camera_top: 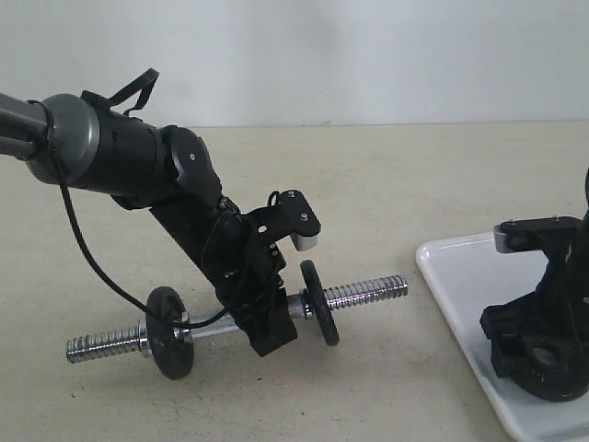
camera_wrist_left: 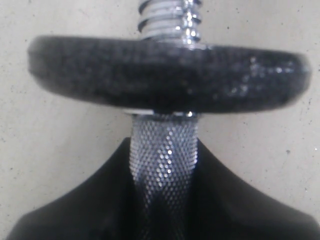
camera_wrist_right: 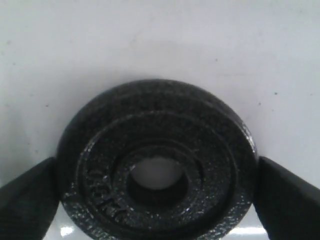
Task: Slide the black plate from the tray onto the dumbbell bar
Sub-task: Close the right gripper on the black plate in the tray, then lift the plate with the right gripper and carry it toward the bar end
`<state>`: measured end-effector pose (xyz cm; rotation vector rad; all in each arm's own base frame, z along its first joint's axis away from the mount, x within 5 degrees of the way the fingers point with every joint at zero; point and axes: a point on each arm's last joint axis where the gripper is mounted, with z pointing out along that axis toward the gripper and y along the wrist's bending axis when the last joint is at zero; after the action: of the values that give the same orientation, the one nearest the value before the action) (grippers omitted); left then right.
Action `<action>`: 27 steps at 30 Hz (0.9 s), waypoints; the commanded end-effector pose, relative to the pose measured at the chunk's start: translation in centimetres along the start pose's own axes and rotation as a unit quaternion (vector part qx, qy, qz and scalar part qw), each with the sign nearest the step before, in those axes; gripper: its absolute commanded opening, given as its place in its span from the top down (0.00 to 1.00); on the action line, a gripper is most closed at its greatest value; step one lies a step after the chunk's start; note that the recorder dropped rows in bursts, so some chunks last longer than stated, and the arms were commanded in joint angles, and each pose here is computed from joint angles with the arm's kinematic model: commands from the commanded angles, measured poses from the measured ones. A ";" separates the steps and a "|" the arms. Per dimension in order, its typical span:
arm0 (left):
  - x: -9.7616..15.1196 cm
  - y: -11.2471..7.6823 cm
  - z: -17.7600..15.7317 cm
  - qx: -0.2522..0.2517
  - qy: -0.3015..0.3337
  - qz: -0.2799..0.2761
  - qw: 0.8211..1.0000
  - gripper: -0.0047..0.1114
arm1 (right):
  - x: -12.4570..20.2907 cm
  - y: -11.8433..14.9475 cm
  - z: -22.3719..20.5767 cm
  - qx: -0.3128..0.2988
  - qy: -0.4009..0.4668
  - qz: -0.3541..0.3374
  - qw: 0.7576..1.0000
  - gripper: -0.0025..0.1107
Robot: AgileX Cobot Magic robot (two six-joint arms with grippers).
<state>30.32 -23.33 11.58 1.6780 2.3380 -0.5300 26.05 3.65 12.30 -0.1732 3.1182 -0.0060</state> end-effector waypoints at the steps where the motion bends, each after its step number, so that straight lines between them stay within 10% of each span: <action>1: 1.4 -0.3 1.4 0.025 0.039 0.006 0.999 0.89 | 0.0 -0.1 0.1 0.000 0.006 -0.002 1.000 0.17; 8: 1.4 -0.3 1.4 0.025 0.039 0.006 0.999 0.89 | -0.2 -0.1 0.1 0.000 -0.007 0.001 1.000 0.26; 16: 1.7 -0.2 1.4 0.021 0.051 0.025 0.998 0.90 | -0.6 -0.1 0.0 -0.001 -0.027 0.017 0.999 0.95; 27: 0.8 -0.6 -0.9 0.007 0.036 0.042 0.998 0.92 | -1.3 1.6 -0.7 -0.089 -0.040 -0.026 0.995 0.98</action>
<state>30.07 -23.05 11.94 1.7274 2.3160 -0.4977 26.55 4.32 12.55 -0.2320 3.0781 0.1049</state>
